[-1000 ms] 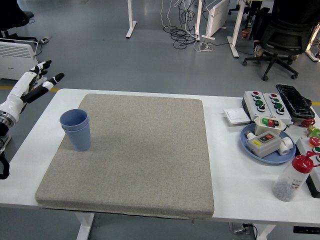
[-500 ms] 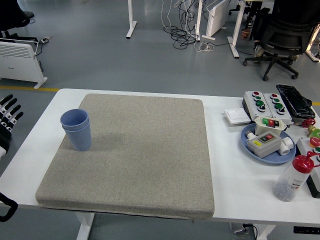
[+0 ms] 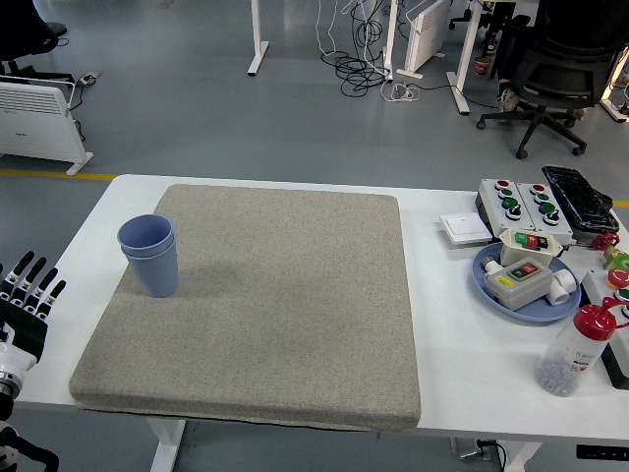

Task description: Push cup pick cup insert cup

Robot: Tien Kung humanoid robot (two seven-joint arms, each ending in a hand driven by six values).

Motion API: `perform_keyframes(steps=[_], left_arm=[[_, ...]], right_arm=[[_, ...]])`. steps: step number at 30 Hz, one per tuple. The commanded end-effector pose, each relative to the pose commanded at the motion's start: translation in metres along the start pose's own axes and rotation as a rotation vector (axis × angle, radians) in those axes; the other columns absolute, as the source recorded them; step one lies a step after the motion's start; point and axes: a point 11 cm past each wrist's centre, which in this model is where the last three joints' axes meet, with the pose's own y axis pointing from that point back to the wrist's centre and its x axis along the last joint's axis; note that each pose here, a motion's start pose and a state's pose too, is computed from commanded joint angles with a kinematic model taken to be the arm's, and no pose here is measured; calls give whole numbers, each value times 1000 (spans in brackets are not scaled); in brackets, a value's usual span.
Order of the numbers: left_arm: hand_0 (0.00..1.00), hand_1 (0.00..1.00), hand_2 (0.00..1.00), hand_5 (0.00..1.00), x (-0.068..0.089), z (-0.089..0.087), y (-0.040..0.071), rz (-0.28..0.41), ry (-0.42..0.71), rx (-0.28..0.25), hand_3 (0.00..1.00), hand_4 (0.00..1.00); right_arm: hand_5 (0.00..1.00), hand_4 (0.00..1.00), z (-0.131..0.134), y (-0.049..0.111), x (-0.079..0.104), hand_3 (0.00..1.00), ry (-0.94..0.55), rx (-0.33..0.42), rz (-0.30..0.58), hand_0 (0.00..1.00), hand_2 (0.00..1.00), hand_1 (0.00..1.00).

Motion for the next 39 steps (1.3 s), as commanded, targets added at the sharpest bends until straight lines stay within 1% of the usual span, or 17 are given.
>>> perform_keyframes(steps=[13, 16, 17, 18, 33, 36, 39], left_arm=[[847, 848, 873, 998, 2, 8, -2, 1, -5, -20, 796, 529], [847, 848, 873, 998, 2, 8, -2, 2, 17, -24, 796, 529], [847, 848, 873, 998, 1, 7, -2, 2, 17, -24, 796, 529], [849, 849, 874, 998, 1, 7, -2, 2, 15, -23, 819, 530], [850, 849, 875, 998, 2, 2, 0, -6, -30, 0, 810, 531], [850, 851, 876, 998, 3, 1, 2, -8, -36, 4, 808, 530], [850, 851, 876, 998, 2, -3, 6, -17, -51, 17, 808, 530]], right_arm=[[481, 92, -1, 0, 1, 569, -5, 2, 1, 688, 641, 614], [481, 92, -1, 0, 1, 569, -4, 2, 2, 688, 641, 614], [481, 92, -1, 0, 1, 569, -4, 2, 2, 688, 641, 614], [483, 93, -1, 0, 1, 569, -4, 2, 2, 687, 641, 614], [484, 92, 2, 0, 0, 570, -1, -2, 2, 687, 642, 614], [484, 92, 3, 0, 1, 569, 2, -5, 3, 687, 642, 614], [484, 92, 5, -1, 1, 569, 7, -8, 4, 687, 642, 614]])
